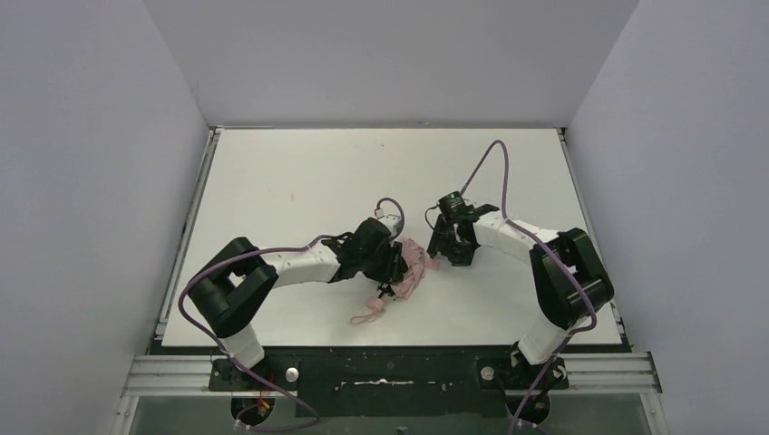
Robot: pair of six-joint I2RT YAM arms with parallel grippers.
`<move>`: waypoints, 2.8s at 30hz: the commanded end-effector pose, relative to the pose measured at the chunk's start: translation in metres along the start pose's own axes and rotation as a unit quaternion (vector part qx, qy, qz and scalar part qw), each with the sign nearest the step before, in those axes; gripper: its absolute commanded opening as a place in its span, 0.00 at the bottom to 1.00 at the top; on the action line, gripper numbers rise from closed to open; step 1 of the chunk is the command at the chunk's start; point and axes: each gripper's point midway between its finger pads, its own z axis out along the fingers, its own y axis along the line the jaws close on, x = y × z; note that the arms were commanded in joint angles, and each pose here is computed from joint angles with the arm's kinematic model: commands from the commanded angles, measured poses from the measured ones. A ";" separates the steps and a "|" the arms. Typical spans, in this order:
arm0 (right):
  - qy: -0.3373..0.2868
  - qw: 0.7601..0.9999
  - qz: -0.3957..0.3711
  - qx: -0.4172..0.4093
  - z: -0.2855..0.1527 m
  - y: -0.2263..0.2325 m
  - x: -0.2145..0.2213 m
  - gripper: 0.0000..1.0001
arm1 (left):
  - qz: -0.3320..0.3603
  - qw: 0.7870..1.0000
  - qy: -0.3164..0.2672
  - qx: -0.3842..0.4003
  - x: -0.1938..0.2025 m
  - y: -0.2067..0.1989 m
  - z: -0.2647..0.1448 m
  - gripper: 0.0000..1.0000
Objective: Put away the umbrella
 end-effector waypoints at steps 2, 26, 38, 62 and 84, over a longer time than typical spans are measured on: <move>-0.009 1.000 -0.022 0.014 -0.004 0.008 -0.004 0.57 | 0.008 0.987 0.107 -0.118 0.067 0.063 -0.006 0.00; 0.058 0.991 -0.079 0.093 0.015 -0.010 0.036 0.50 | 0.007 0.989 0.104 -0.101 0.071 0.061 -0.003 0.00; 0.102 0.984 -0.086 0.118 0.038 -0.030 0.069 0.40 | 0.006 0.989 0.105 -0.101 0.074 0.063 -0.004 0.00; 0.048 0.995 -0.050 -0.067 0.040 0.006 0.068 0.00 | 0.006 0.986 0.116 -0.119 0.081 0.072 -0.008 0.00; 0.028 0.997 -0.025 -0.069 -0.001 -0.048 0.108 0.00 | -0.004 0.980 0.101 -0.172 0.061 0.083 -0.011 0.00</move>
